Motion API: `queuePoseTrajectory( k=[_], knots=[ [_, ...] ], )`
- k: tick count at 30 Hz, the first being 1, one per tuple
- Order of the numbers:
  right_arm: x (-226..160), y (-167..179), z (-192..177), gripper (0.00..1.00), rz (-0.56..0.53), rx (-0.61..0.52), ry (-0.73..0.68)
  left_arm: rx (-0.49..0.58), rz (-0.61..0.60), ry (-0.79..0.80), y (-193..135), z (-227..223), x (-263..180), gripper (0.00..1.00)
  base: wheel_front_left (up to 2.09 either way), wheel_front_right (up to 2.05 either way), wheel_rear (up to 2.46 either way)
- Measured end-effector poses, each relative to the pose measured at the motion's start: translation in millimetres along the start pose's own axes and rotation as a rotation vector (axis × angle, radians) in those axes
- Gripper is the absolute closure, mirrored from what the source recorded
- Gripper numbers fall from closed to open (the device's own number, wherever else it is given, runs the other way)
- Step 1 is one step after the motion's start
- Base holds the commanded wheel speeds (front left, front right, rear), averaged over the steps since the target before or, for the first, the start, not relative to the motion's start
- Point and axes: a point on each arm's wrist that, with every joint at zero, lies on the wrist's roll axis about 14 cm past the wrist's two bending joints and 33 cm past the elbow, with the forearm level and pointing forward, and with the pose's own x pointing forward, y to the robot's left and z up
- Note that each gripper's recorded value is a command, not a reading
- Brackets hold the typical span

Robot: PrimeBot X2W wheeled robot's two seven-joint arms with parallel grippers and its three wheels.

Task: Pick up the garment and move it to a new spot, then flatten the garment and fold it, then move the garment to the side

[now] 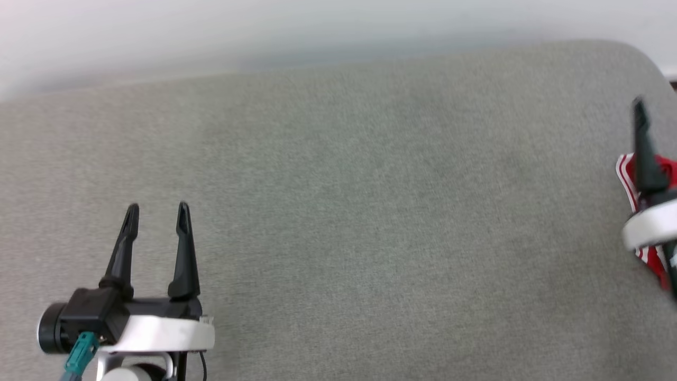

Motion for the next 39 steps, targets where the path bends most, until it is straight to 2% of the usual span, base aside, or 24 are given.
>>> queuePoseTrajectory(
  k=[8, 14, 19, 39],
  knots=[
    [-42.7, 59.1, -3.6, 0.0, 0.043, 0.232, -0.043, 0.031, 0.064, 0.024, 18.2, 5.3, -31.5, 0.0, 0.0, 0.0, 0.0],
    [-64.7, 93.9, -8.1, 0.0, 0.078, 0.319, -0.028, 0.051, 0.083, 0.064, 23.8, -2.5, -46.1, 0.0, 0.0, 0.0, 0.0],
    [-73.9, 111.1, -10.9, 0.0, 0.103, 0.344, -0.008, 0.054, 0.08, 0.08, 22.6, -6.6, -50.3, 0.0, 0.0, 0.0, 0.0],
    [-77.2, 118.0, -8.7, 0.0, 0.104, 0.358, -0.011, 0.051, 0.104, 0.096, 24.6, -11.3, -54.0, 0.0, 0.0, 0.0, 0.0]
  ],
)
